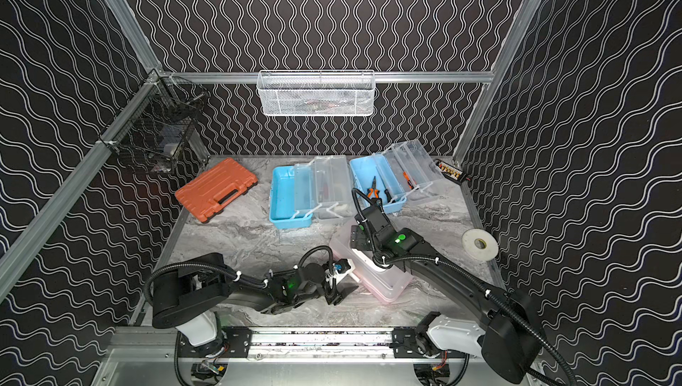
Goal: Close toolboxes
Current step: Fasten the toolbox latch on the toolbox.
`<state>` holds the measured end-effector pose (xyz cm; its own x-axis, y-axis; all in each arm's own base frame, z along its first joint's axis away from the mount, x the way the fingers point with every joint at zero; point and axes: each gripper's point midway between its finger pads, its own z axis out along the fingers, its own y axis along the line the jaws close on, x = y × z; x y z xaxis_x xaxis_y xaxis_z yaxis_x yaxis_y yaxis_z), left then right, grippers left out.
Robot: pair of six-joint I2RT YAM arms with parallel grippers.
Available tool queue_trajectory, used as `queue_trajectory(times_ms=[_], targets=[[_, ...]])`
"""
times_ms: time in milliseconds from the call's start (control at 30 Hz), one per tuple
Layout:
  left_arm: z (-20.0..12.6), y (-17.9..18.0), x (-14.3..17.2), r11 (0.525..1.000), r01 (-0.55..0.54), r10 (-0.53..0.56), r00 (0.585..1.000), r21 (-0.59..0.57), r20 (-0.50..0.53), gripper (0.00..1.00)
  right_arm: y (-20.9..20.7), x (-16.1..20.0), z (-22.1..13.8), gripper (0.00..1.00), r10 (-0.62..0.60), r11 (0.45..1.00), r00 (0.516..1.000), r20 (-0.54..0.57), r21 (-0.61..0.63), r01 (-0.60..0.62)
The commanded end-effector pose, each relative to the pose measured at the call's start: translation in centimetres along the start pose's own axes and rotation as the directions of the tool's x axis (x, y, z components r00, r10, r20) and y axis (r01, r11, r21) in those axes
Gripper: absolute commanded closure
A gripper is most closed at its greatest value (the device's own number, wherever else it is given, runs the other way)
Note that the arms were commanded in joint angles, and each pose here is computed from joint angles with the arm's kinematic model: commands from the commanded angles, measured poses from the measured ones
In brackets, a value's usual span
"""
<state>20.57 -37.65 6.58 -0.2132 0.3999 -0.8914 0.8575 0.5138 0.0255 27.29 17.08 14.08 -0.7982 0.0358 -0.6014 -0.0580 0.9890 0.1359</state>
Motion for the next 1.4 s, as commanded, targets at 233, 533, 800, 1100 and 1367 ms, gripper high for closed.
queue_trajectory(times_ms=[233,533,800,1100,1367], targets=[[0.2,1.7,-0.7,0.994,0.002,-0.005,1.0,-0.105,-0.029,0.45,-1.5,6.7,0.3,0.15,0.0,0.999,0.959,-0.282,0.035,0.011],[0.1,2.2,-2.0,0.989,-0.002,-0.003,0.999,-0.148,-0.033,0.52,-2.1,8.1,1.0,0.16,0.001,0.997,0.951,-0.308,0.075,0.023],[-0.2,2.9,-2.6,0.981,0.03,-0.039,0.998,-0.191,-0.046,0.64,-2.0,9.7,1.4,0.17,-0.004,0.996,0.943,-0.334,0.082,0.033],[0.5,3.4,-2.4,0.966,0.112,-0.129,0.99,-0.231,-0.06,0.75,-1.7,10.9,1.7,0.17,-0.008,0.995,0.936,-0.353,0.089,0.042],[-0.3,2.8,-4.4,0.965,0.19,-0.185,0.982,-0.183,0.044,0.76,-0.8,9.8,0.9,0.16,0.009,0.998,0.945,-0.327,0.057,0.01]])
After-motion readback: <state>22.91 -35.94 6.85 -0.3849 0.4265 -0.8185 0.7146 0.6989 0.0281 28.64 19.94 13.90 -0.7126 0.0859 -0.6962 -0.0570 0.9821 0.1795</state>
